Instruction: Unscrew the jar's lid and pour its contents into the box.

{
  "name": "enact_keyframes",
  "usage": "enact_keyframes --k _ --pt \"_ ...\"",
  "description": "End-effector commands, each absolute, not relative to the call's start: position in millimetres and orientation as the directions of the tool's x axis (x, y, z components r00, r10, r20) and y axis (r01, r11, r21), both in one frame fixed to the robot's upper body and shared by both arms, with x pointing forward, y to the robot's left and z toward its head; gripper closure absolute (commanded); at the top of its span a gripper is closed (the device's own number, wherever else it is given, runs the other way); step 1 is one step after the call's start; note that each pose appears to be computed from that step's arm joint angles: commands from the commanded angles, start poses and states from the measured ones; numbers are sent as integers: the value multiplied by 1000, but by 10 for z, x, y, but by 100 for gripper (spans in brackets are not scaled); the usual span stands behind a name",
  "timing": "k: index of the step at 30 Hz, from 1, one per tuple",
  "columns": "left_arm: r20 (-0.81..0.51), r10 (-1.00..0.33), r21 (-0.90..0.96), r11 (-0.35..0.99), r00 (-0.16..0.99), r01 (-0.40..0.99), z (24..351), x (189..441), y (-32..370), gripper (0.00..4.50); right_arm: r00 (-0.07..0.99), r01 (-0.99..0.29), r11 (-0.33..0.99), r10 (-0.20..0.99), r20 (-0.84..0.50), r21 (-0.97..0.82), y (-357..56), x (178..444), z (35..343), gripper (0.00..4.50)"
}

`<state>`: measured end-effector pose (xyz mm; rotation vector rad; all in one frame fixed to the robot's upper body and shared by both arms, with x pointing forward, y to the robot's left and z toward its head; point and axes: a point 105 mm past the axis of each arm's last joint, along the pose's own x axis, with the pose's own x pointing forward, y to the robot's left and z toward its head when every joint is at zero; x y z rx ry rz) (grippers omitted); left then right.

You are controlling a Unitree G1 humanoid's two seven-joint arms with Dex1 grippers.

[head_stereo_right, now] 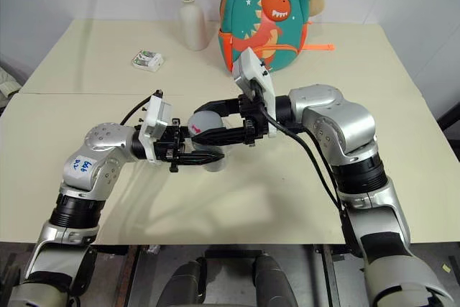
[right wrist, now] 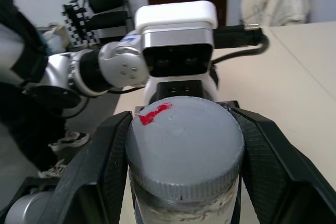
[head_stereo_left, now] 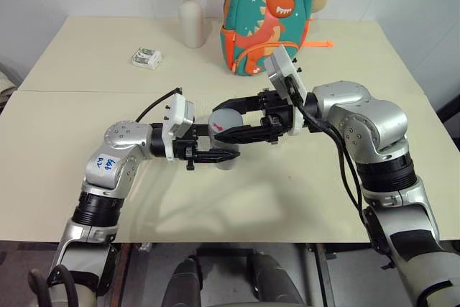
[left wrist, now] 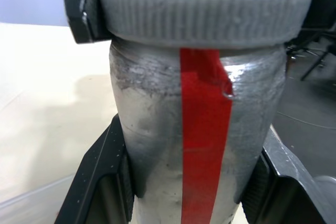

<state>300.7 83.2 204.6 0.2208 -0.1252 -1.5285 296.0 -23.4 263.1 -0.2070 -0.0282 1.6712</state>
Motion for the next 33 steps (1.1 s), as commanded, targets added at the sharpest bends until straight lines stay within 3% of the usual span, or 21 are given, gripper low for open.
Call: enact_keyframes --k 1,11,17,28,33 --pt "-39 -999 276 -17 -7 961 2149 2953 854 245 -67 -980 -81 994 -84 -184 -340 3012 2772 193" --pt "-39 -999 280 3 14 960 2120 2963 866 245 -67 -983 -75 996 -56 -166 -342 2959 2745 193" --pt "-42 -999 284 17 30 959 2124 2976 898 245 -55 -984 -64 997 -58 -165 -387 2942 2735 1" --pt "-26 -982 300 169 185 939 2102 3141 1033 245 32 -973 25 999 -28 -228 -343 2948 2811 1" --pt "-11 -982 291 178 189 940 2078 3135 964 245 71 -971 65 997 -18 -230 -198 2948 2769 1"
